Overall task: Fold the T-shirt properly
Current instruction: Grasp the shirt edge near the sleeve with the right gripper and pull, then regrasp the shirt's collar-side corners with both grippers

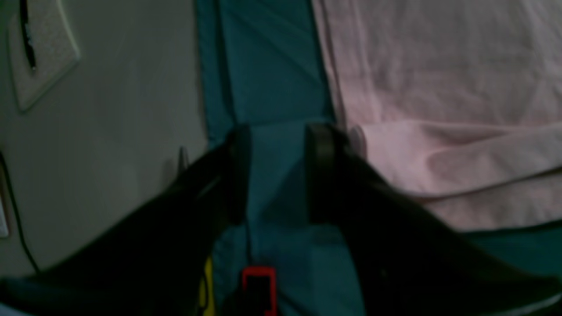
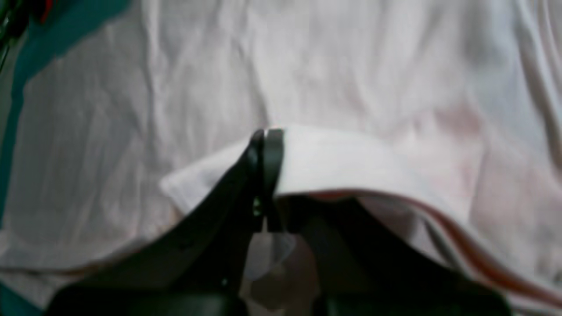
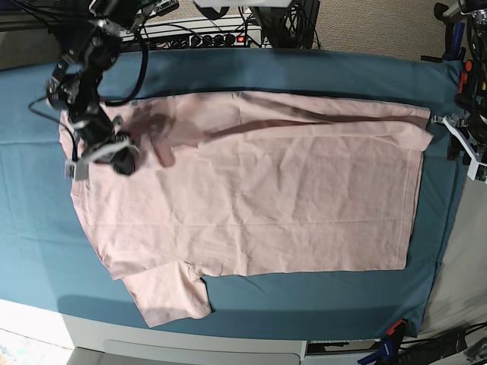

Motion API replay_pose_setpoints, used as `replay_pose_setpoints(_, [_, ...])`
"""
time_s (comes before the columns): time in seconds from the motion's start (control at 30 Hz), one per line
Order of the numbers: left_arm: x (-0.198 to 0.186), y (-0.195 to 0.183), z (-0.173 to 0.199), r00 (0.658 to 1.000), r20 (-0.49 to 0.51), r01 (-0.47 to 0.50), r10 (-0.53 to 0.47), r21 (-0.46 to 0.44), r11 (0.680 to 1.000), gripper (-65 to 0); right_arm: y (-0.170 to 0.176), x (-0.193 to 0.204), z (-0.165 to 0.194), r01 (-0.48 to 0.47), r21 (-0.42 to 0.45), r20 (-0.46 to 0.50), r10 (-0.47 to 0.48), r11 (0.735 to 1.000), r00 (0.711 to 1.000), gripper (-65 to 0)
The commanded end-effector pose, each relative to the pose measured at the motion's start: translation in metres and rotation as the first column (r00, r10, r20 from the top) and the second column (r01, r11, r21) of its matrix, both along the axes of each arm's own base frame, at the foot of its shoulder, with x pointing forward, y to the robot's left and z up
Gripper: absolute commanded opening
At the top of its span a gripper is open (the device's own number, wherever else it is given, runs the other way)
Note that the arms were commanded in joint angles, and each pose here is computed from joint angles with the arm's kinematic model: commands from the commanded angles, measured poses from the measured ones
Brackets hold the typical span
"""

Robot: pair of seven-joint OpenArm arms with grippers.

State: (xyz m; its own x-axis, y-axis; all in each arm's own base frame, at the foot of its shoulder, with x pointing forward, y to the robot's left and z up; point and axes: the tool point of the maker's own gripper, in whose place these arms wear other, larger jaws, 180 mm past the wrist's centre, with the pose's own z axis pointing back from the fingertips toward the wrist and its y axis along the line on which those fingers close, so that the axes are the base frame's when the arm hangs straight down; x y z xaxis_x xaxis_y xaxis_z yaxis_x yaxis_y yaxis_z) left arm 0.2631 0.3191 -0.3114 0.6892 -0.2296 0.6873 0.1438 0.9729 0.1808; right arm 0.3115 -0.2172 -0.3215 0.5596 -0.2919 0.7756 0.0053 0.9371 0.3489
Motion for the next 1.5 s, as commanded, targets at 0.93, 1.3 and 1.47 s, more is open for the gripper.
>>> replay_pose_setpoints(0.93, [0.0,0.006,0.007,1.0,-0.01,-0.002,0.003,0.027,1.0,-43.1,0.019,0.047,0.044,-0.093,-0.182,0.122,0.116,0.979,0.986,-40.5])
replay_pose_setpoints(1.3, [-0.034,-0.027,-0.022,0.99,-0.113,0.071,-0.086,-0.132,0.989,-65.0,-0.102,-0.002,0.063,0.223,-0.26,0.112,-0.2,0.94,0.973,-65.0])
replay_pose_setpoints(1.47, [-0.027,-0.052,-0.029,0.99,-0.081,0.101,-0.118,-0.19,0.977,-65.0,-0.138,-0.024,0.067,0.281,-0.322,0.097,-0.263,0.904,0.96,-65.0])
